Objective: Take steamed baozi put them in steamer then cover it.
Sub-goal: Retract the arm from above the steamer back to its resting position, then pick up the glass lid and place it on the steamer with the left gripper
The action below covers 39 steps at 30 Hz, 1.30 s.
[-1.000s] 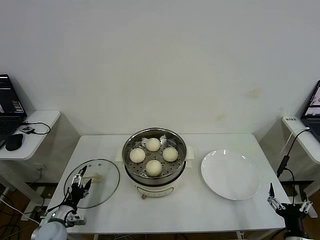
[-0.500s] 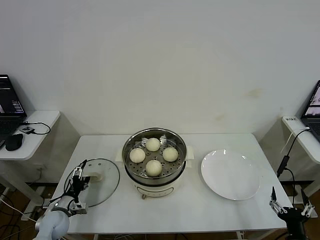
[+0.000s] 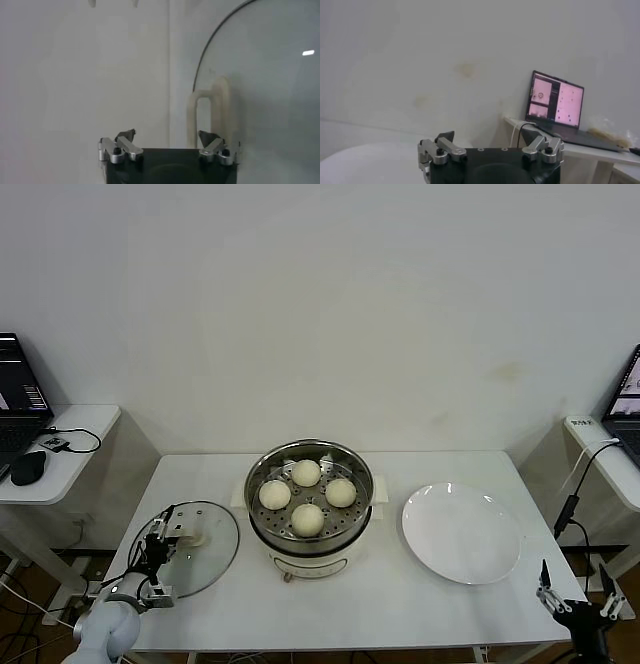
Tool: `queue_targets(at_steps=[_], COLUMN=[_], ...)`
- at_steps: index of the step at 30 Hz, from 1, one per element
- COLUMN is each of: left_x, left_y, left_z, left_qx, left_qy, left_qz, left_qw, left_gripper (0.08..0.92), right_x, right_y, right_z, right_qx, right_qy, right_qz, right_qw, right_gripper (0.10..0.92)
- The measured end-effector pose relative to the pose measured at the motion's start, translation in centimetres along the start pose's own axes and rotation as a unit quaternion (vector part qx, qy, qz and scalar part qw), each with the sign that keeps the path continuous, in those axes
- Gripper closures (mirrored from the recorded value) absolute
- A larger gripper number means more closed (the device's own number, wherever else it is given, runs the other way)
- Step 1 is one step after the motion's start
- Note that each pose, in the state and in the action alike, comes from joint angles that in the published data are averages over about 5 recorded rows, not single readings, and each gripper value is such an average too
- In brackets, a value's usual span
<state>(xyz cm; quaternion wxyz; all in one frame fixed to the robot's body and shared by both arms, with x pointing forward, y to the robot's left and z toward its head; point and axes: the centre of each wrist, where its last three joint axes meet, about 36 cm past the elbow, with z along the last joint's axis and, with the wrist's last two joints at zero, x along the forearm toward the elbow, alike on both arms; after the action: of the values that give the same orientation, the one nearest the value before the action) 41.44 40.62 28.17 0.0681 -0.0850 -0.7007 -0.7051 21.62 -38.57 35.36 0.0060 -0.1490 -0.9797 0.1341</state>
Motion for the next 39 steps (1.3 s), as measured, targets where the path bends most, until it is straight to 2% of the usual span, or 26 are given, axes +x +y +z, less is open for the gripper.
queue_targets(at_steps=[10,18,28,39], left_x=[-0.5,-0.2,1.7,4.9], left_y=[-0.6,-1.1,0.5,6.8], left_z=[0.0,0.1,-0.1,0.1], left_qx=[0.009,0.029,0.031,-0.012], left_qy=[-0.003,-0.005,0.0,0.021], left_qz=[0.007,-0.015,-0.068,-0.114], left_qw=[1.0,0.999,0.997,0.993], left_gripper=[0.627,0.839,0.855,0.855], right_x=[0.0,-0.3,-0.6,-1.0], right_y=[0.1,0.3,0.7,0.9], right_z=[0.3,0.5,0.5,0.5], right_qx=[-0.001,-0.004,-0.006,-0.008], right_qy=[0.0,0.0,-0.001,-0.002], right_qz=[0.0,-0.003,-0.01,-0.023], right_qw=[1.0,1.0,1.0,1.0], right_gripper=[0.2,0.2,0.2,0.2])
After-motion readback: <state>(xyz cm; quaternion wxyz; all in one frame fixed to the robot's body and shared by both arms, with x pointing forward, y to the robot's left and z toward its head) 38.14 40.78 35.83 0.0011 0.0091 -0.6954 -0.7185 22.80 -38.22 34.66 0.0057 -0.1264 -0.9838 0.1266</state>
